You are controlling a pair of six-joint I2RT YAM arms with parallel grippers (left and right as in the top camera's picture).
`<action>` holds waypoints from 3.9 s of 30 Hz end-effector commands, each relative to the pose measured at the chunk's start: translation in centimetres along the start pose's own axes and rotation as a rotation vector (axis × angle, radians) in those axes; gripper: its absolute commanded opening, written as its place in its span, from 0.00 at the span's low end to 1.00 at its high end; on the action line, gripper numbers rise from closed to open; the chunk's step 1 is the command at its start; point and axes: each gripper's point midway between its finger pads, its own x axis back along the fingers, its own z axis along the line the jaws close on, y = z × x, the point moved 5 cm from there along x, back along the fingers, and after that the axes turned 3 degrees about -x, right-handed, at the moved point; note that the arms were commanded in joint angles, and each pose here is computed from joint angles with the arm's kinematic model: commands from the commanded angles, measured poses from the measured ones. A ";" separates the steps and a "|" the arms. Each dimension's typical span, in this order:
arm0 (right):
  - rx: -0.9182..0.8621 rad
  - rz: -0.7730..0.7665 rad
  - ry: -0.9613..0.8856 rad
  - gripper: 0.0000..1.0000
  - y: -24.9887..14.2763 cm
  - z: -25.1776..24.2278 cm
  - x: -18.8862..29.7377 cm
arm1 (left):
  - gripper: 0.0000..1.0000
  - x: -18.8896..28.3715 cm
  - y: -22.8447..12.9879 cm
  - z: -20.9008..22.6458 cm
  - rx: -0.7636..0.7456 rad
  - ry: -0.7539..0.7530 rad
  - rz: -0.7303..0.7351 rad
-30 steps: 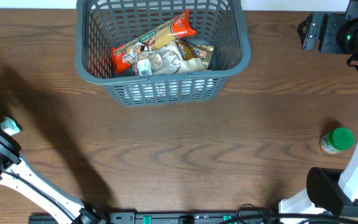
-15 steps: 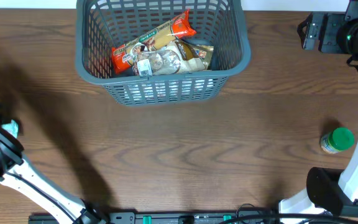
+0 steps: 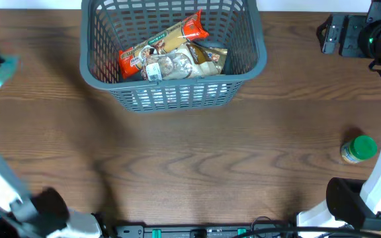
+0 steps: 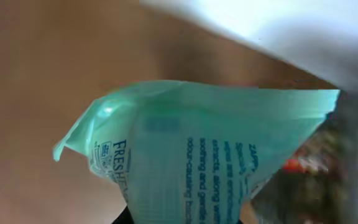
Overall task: Pack container
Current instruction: 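Carry the green wrapper into the basket and release it, then lower the right gripper onto the green-capped jar and grasp it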
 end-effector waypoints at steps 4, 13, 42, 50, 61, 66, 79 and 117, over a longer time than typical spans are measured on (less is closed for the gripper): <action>-0.009 0.011 0.010 0.99 -0.2 0.4 -0.2 | 0.06 4.1 1.9 -12.2 -0.871 -0.233 -0.268; -0.010 0.011 0.011 0.99 -0.1 0.4 -0.2 | 0.06 3.2 4.5 -24.6 -1.260 -0.352 -0.623; -0.008 0.052 0.006 0.99 -1.0 0.3 -0.2 | 0.99 -21.4 -5.9 -26.1 -1.260 -0.416 0.018; -0.009 0.044 0.008 0.99 -0.8 0.3 -0.2 | 0.98 -16.5 -3.9 -25.2 -1.091 -0.380 0.009; -0.018 -0.162 0.071 0.99 3.2 1.4 0.1 | 0.98 -0.8 2.0 -15.4 -0.627 -0.081 -0.152; -0.101 -0.205 -0.038 0.99 3.6 -0.1 1.0 | 0.99 1.5 1.4 -7.5 -0.281 0.048 -0.083; -0.578 -0.035 -0.503 0.99 -4.2 -11.7 5.9 | 0.98 1.0 -2.2 0.5 0.048 0.040 0.062; -0.995 0.502 -0.502 0.99 -28.4 -19.5 -16.9 | 0.99 1.0 -3.1 0.4 0.027 0.036 0.108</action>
